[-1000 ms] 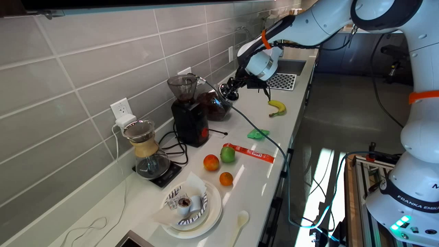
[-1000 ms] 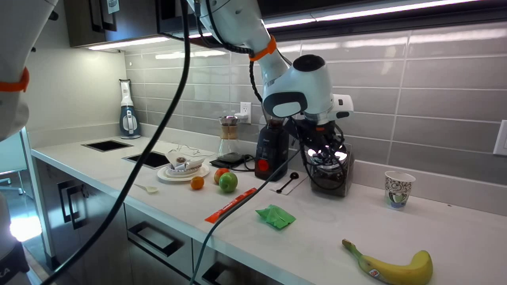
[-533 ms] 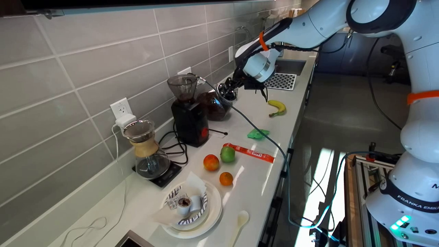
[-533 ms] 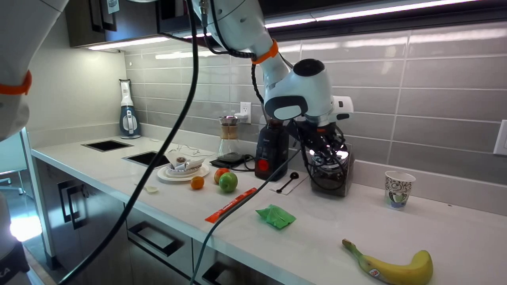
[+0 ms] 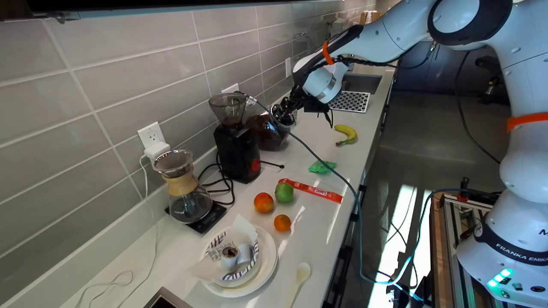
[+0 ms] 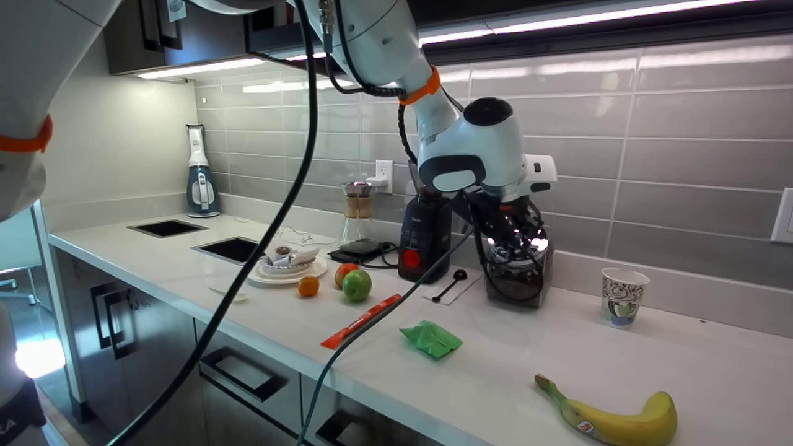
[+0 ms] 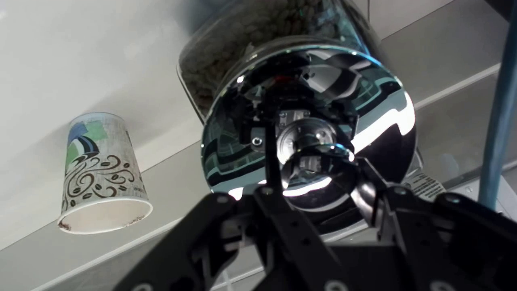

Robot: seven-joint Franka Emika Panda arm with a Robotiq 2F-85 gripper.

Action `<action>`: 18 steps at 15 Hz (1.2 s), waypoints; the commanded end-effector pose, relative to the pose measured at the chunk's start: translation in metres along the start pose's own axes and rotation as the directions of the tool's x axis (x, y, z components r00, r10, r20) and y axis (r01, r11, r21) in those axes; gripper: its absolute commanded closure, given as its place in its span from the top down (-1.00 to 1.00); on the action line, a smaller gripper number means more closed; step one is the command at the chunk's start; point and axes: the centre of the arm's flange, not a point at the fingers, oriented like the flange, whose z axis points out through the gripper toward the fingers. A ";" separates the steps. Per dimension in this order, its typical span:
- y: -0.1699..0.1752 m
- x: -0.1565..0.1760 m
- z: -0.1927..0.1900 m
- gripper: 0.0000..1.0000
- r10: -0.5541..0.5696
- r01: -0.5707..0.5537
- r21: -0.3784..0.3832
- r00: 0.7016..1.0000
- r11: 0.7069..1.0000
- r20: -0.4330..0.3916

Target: Move the silver lid to the counter, and then place it back on the clear object

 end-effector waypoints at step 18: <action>-0.003 -0.010 0.033 -0.57 -0.004 0.004 -0.003 1.000 1.000 0.019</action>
